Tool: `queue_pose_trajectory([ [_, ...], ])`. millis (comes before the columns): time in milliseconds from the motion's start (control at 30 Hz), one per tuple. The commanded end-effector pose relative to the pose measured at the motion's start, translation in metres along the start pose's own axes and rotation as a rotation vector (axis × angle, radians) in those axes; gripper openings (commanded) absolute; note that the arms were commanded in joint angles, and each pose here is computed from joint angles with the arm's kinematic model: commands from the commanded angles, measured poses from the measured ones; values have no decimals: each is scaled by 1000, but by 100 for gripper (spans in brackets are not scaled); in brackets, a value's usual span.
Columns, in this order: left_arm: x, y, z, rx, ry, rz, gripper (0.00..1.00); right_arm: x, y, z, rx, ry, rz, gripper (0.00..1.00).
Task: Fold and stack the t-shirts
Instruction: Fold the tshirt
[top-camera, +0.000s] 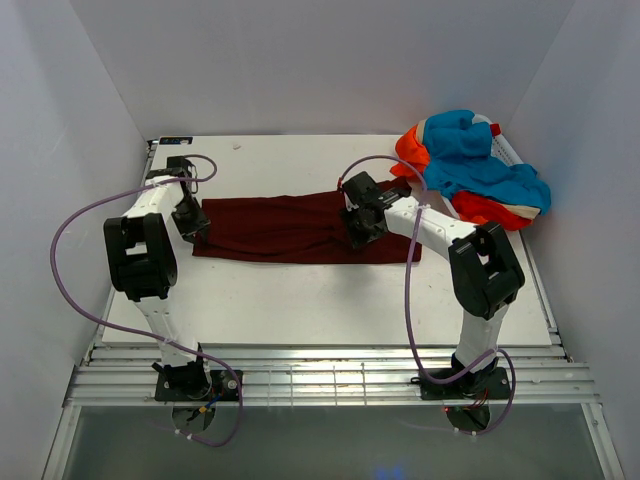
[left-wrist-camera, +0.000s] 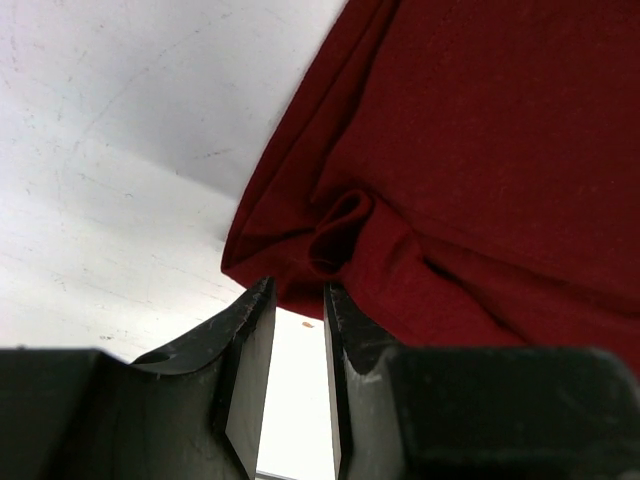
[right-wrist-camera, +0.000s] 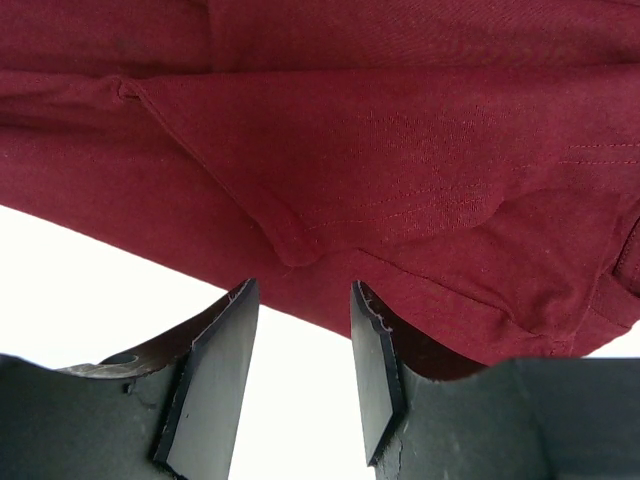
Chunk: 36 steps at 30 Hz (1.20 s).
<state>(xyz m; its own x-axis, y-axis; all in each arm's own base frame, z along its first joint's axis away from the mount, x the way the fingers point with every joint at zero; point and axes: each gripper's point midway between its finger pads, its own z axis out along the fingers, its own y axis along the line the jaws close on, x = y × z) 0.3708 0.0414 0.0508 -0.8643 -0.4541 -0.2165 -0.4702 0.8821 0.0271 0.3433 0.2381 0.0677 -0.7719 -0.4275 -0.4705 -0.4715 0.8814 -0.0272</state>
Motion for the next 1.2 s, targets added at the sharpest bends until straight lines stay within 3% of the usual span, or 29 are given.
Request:
queue_pose_trajectory([
  [0, -9, -8, -19, 57, -61, -8, 36, -13, 6, -5, -12, -31, 3, 48],
  [700, -8, -9, -29, 87, -97, -26, 37, 5, 8, 21, -5, 27, -11, 47],
  [800, -9, -9, -34, 92, -113, -28, 37, 5, 10, 23, -13, 27, -10, 40],
  [933, -7, -9, -35, 92, -110, -24, 38, 5, 11, 24, -21, 25, -11, 19],
  [1167, -5, -8, -34, 89, -107, -27, 37, 6, 12, 23, -27, 27, -15, 10],
])
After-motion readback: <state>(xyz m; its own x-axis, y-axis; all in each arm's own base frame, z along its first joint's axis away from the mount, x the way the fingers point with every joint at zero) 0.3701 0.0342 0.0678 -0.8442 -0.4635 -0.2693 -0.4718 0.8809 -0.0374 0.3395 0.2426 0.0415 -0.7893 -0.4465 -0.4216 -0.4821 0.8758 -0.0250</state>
